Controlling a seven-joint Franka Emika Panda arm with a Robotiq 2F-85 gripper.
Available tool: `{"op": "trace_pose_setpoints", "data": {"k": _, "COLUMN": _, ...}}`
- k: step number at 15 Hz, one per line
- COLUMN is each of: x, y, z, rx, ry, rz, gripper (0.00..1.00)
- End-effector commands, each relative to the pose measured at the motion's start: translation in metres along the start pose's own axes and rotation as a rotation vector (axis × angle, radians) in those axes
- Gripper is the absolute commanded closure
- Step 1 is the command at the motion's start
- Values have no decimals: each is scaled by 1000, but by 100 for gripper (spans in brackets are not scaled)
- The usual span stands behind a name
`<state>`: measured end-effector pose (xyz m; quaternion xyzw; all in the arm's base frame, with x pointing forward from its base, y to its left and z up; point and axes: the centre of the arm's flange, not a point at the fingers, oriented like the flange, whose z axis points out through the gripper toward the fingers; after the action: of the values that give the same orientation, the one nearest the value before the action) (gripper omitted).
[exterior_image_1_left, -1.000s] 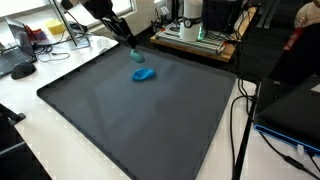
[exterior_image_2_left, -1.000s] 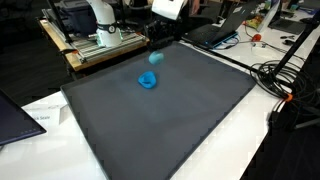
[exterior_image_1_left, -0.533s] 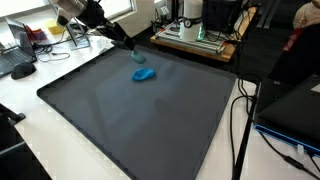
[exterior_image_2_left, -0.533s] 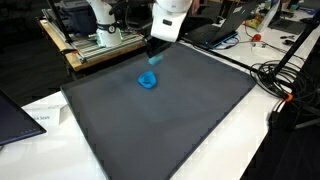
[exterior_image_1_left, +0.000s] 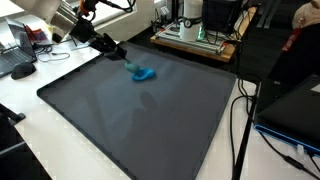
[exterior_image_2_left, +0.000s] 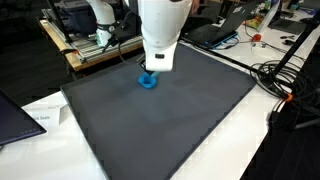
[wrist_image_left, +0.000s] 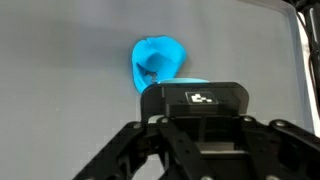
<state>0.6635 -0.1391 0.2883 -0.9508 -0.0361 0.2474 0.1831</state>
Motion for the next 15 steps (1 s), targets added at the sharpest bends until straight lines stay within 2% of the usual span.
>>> {"op": "trace_pose_setpoints", "data": {"k": 1, "x": 13, "y": 32, "z": -8, "rx": 104, "ry": 25, "rz": -90, "gripper": 78}}
{"op": "trace_pose_setpoints", "data": {"k": 7, "x": 13, "y": 74, "z": 6, "rx": 213, "ry": 69, "rz": -192, "gripper": 78}}
{"op": "trace_pose_setpoints", "data": {"k": 15, "x": 15, "y": 112, "z": 27, "rx": 370, "ry": 95, "rz": -284, "gripper": 78}}
